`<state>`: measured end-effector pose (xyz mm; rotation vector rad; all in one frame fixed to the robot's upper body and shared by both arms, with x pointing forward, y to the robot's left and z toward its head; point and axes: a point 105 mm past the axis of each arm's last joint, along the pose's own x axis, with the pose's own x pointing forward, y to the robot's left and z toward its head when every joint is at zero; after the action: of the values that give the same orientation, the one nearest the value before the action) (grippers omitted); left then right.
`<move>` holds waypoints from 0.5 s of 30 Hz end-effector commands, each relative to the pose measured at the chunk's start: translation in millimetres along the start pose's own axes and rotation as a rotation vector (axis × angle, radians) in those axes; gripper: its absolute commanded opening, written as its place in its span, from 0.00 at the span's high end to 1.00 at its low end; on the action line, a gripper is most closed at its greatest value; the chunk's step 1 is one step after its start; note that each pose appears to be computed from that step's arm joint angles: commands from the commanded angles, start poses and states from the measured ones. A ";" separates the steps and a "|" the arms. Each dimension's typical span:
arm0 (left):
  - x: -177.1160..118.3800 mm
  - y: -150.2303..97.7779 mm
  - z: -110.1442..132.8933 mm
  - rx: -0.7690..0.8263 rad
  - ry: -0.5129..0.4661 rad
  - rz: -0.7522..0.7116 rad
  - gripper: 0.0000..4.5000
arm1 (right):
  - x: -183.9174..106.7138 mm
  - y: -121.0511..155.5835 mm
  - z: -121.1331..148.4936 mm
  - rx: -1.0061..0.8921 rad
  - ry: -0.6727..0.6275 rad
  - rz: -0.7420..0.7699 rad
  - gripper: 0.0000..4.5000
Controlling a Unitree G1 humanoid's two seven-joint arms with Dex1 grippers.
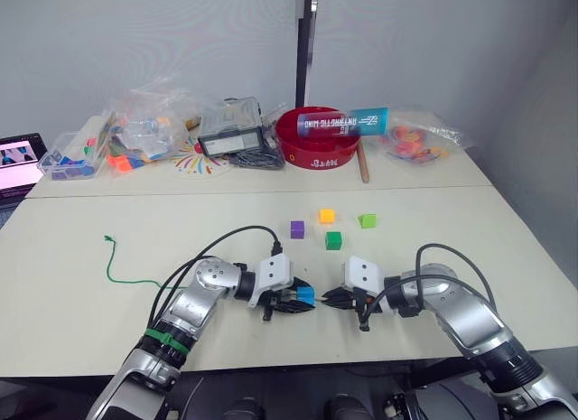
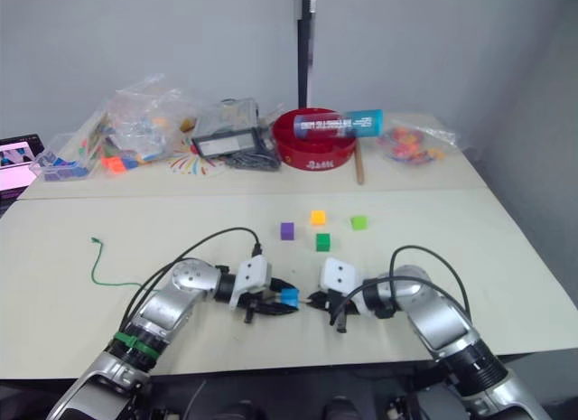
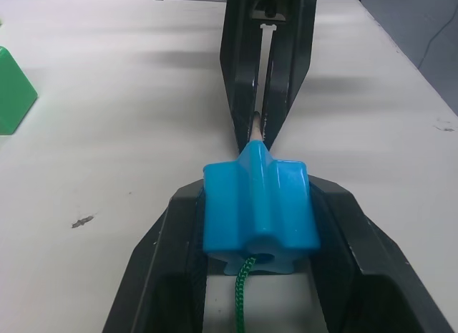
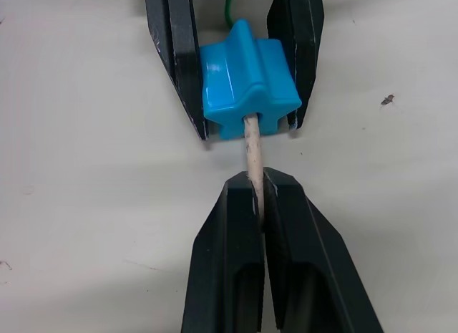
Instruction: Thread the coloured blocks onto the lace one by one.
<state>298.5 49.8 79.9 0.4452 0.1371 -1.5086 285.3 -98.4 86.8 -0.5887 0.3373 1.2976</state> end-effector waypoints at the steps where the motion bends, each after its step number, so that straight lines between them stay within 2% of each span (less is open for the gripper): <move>1: -7.0 -0.8 5.1 0.034 -0.017 -0.006 0.69 | -5.3 -8.4 -9.8 0.017 0.045 -0.064 1.00; 8: -49.0 3.3 1.0 0.047 0.001 0.031 0.69 | -2.6 -6.7 -5.0 0.006 0.035 -0.064 1.00; 13: -112.8 6.7 -25.1 -0.005 0.101 0.105 0.69 | -0.6 -5.8 -1.5 -0.015 0.030 -0.053 1.00; 15: -152.3 7.9 -42.8 -0.035 0.188 0.156 0.69 | -0.2 -5.8 0.2 -0.026 0.029 -0.046 1.00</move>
<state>302.2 179.7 90.8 0.5386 0.2622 -1.3589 288.5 -97.3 89.1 -0.6073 0.3222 1.2672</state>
